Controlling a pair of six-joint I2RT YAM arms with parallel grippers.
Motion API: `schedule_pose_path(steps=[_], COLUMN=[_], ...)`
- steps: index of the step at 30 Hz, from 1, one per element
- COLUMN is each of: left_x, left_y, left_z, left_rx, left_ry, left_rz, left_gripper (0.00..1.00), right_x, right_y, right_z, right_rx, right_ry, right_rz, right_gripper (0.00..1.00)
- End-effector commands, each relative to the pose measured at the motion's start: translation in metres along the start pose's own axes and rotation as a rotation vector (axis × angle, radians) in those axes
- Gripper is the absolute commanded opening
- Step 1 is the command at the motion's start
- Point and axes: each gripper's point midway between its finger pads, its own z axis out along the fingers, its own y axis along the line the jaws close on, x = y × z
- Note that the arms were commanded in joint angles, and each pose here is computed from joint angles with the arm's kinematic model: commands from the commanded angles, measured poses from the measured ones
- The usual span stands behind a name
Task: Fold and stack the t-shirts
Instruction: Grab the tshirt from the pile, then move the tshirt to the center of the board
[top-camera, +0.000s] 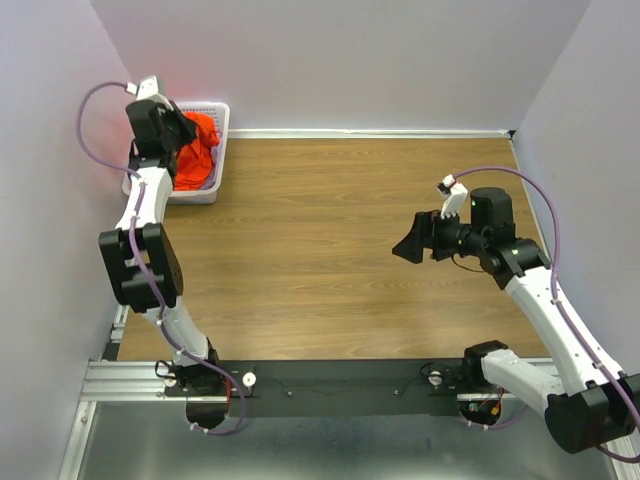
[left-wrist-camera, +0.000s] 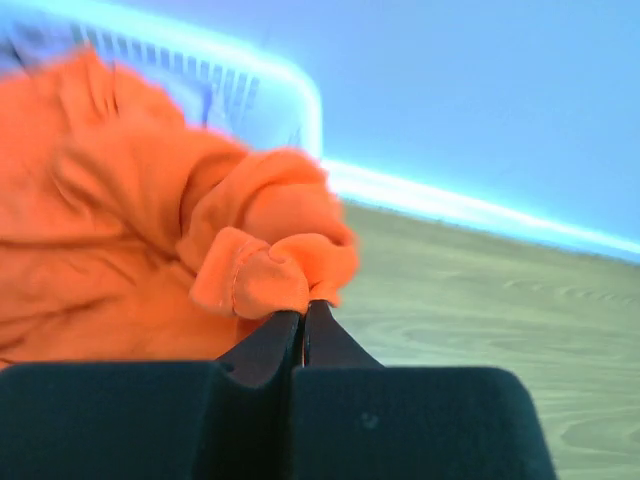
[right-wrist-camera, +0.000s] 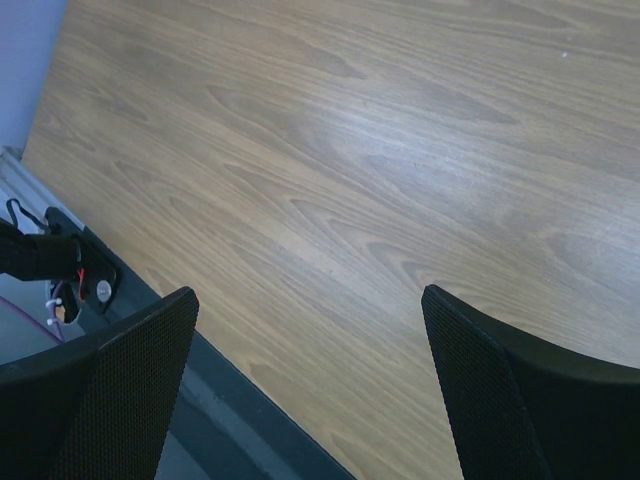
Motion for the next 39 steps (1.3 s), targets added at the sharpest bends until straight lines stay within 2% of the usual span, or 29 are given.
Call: schedule_pose_path(steps=[1,3,6,14,24,30,34,35,37,39], left_x=[-0.073,-0.082,-0.104,-0.128,-0.125,-0.155,-0.146,-0.137,-0.118,-0.085], left_y=[-0.045,-0.068,-0.098,-0.198,-0.292,-0.354,-0.408,-0.432,-0.455,-0.491], left_z=[-0.038,-0.052,-0.071,-0.109,-0.143,-0.189,-0.224,-0.239,-0.250,-0.268], left_rx=[0.030,0.068,0.099,0.256,0.463,0.633,0.794,0.863,0.933,1.033], left_ry=[-0.111,-0.107,-0.163,-0.225,-0.238,-0.316,-0.304,-0.297,-0.259,-0.204], left_rz=[-0.008,-0.022,0.004,0.076,0.087,0.085,0.041,0.033,0.027,0.032], left_gripper=[0.00,0.00,0.00,0.00,0.00,0.00,0.00,0.00,0.00,0.00], right_x=[-0.020,-0.030,-0.041,-0.051,-0.056,-0.069,-0.079,-0.082,-0.086,-0.089], right_y=[0.004,0.003,0.000,-0.013,-0.029,-0.035,-0.043,-0.041,-0.046,-0.050], right_z=[-0.007,-0.011,-0.015,-0.019,-0.031,-0.049,-0.075,-0.084,-0.100,-0.121], right_rx=[0.017,0.044,0.084,0.168,0.284,0.356,0.446,0.454,0.508,0.561], right_ry=[-0.054,-0.085,-0.119,-0.181,-0.278,-0.375,-0.488,-0.527,-0.591,-0.677], right_rz=[-0.036,-0.040,-0.048,-0.011,0.075,0.101,0.131,0.131,0.151,0.181], right_gripper=[1.00,1.00,1.00,1.00,1.00,1.00,1.00,1.00,1.00,1.00])
